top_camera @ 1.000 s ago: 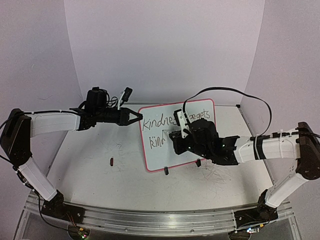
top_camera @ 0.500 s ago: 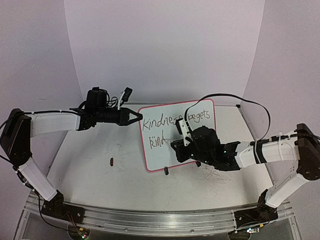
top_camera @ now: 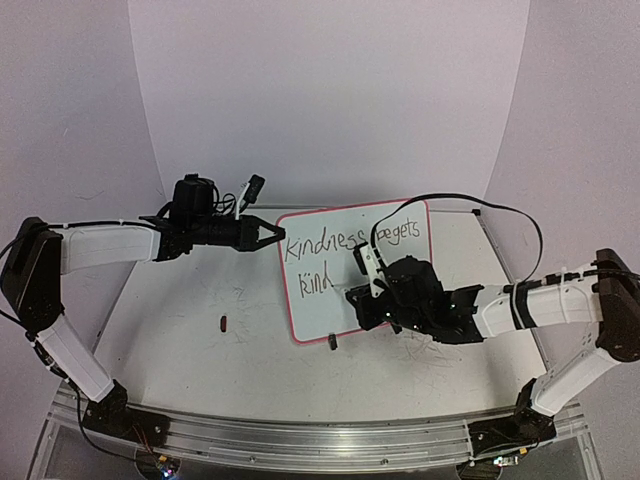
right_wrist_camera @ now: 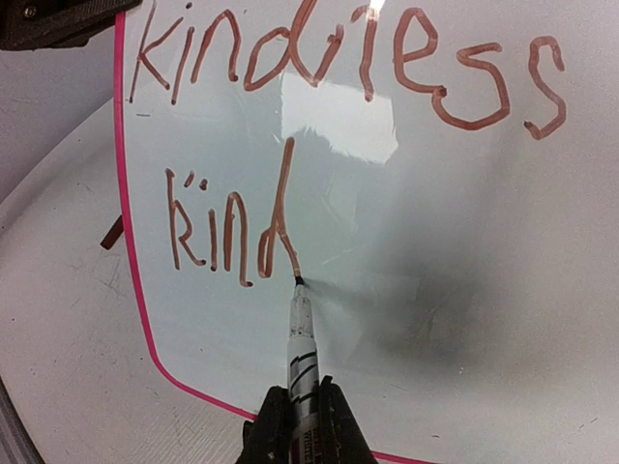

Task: Write a sentence on the whiteboard

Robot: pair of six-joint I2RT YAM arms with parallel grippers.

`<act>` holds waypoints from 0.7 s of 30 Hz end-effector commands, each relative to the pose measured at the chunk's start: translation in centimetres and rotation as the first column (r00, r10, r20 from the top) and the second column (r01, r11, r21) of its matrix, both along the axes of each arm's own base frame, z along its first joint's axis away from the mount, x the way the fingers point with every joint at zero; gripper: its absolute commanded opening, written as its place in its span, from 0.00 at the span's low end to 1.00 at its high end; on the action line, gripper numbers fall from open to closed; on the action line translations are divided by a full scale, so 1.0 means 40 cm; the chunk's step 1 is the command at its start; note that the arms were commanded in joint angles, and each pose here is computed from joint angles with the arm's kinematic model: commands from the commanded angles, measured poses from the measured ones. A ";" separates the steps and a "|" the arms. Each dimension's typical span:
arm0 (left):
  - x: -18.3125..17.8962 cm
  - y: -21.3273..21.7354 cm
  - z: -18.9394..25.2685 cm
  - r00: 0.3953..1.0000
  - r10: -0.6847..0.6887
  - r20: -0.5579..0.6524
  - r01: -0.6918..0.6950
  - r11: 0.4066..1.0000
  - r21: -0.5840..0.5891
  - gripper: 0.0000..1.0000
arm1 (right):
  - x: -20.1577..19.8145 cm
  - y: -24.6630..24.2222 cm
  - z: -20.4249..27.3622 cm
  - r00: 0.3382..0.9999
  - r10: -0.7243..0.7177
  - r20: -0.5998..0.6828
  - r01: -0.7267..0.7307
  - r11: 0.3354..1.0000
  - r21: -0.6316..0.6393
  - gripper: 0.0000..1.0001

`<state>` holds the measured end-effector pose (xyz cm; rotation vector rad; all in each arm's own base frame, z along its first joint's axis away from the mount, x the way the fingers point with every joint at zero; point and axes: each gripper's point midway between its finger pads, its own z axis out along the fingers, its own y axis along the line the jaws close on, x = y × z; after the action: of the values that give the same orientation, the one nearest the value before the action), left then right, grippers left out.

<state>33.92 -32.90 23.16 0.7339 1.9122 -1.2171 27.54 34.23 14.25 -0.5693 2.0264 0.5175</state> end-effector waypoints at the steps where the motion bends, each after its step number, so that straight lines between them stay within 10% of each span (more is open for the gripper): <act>1: -0.005 -0.016 0.041 0.997 -0.018 0.076 0.018 1.000 0.005 0.00 | -0.003 -0.038 0.002 1.000 -0.024 -0.001 0.024 0.999 -0.030 0.00; 21: -0.006 -0.015 0.044 0.997 -0.019 0.080 0.018 1.000 0.004 0.00 | 0.022 0.004 0.121 0.995 0.007 0.104 -0.015 0.997 0.077 0.00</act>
<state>33.78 -33.11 23.41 0.7425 1.9048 -1.2224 27.32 33.36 16.33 -0.5717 1.9756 0.5380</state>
